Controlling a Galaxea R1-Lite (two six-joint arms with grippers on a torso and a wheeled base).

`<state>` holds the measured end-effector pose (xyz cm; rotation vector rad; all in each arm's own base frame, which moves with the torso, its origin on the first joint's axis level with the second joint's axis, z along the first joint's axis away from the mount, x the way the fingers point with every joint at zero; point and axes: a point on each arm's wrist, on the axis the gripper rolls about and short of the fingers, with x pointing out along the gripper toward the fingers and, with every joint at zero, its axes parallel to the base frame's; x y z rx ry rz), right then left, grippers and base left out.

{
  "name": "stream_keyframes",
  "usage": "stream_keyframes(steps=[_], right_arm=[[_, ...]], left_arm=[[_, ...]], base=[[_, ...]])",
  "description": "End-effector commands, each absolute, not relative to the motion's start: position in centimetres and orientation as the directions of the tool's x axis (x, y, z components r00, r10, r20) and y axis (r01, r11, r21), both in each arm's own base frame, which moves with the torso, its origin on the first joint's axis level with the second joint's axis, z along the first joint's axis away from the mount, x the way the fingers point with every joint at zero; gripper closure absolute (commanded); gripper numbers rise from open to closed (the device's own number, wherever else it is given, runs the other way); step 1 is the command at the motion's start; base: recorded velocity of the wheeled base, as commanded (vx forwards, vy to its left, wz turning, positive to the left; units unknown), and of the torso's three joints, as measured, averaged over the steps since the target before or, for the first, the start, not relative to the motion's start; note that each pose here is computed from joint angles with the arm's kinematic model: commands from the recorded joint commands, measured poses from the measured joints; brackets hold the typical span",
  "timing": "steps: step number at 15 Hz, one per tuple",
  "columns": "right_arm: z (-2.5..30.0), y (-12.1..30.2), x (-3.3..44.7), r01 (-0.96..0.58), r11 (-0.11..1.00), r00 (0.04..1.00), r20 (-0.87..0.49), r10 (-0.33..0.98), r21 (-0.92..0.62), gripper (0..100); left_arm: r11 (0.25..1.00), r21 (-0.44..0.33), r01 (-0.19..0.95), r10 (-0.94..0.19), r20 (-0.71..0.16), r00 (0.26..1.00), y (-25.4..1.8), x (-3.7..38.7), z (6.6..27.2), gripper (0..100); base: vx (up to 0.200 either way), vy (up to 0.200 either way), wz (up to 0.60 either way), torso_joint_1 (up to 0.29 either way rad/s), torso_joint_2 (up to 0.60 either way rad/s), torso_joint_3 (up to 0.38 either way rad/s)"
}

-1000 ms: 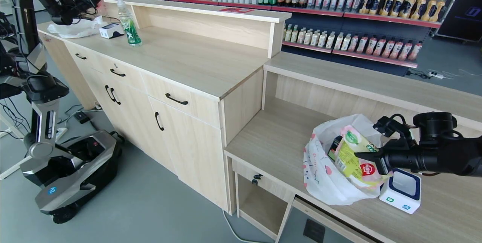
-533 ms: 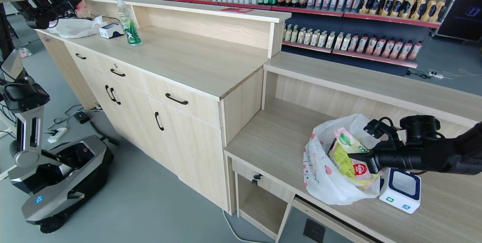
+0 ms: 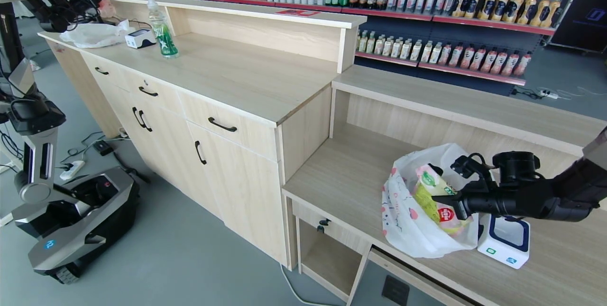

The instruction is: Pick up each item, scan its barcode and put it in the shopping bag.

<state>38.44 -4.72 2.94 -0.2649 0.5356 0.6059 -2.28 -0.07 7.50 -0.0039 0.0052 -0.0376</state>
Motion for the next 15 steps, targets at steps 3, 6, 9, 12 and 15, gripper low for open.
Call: stream_keyframes(steps=[3,6,9,12,15], right_arm=[[1.3,-4.6,39.8,-0.624,0.779,0.673,-0.547,0.498,-0.059,100],[0.4,-4.4,40.0,-0.63,0.775,0.661,-0.557,0.503,-0.048,100],[-0.4,-4.4,40.2,-0.628,0.777,0.666,-0.551,0.502,-0.051,100],[-0.4,-4.3,40.7,-0.621,0.782,0.675,-0.538,0.504,-0.047,100],[-0.5,-4.2,40.6,-0.623,0.781,0.672,-0.541,0.507,-0.043,0]], left_arm=[[0.999,-0.005,0.038,-0.038,-0.006,0.999,-0.1,-2.3,7.5,0],[0.999,-0.005,0.037,-0.037,-0.005,0.999,-0.1,-2.3,7.5,0],[0.999,-0.005,0.038,-0.038,-0.006,0.999,-0.1,-2.3,7.5,0],[0.999,-0.005,0.038,-0.038,-0.006,0.999,-0.1,-2.3,7.5,0],[0.999,-0.005,0.038,-0.038,-0.006,0.999,-0.1,-2.3,7.5,0]], base=[[0.0,0.0,0.0,0.0,0.0,0.0],[0.0,0.0,0.0,0.0,0.0,0.0],[0.0,0.0,0.0,0.0,0.0,0.0],[0.0,0.0,0.0,0.0,0.0,0.0],[0.0,0.0,0.0,0.0,0.0,0.0]])
